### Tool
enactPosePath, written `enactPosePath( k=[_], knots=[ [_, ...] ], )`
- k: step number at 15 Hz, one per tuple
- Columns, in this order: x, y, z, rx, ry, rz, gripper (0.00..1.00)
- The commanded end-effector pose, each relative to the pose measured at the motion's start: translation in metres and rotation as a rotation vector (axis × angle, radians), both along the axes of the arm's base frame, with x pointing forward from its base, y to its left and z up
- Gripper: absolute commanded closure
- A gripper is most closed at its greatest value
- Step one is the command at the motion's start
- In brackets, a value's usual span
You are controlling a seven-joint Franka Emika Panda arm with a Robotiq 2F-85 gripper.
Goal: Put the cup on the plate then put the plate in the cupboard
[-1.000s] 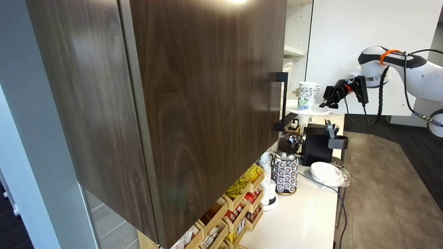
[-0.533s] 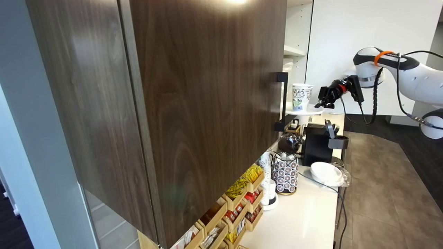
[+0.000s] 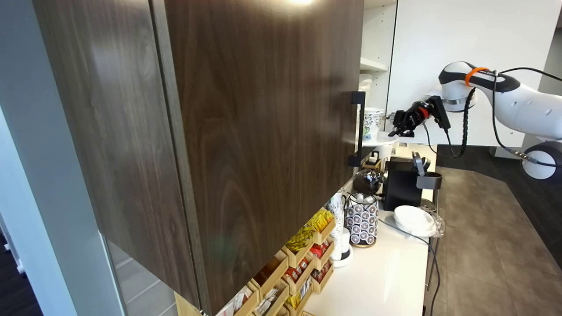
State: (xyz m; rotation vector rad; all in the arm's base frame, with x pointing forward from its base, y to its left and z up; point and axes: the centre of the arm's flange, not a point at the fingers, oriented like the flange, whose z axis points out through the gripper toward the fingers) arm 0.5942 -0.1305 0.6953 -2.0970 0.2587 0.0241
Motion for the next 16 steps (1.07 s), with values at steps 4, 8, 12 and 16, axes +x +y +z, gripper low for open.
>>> enactPosePath(
  k=[4, 8, 12, 16],
  knots=[
    [0.03, 0.01, 0.006, -0.046, 0.007, -0.05, 0.98],
    [0.041, 0.017, 0.002, -0.059, 0.026, -0.064, 0.98],
    [0.051, 0.025, -0.002, -0.067, 0.053, -0.068, 0.97],
    [0.059, 0.032, -0.004, -0.066, 0.076, -0.072, 0.97]
  ],
)
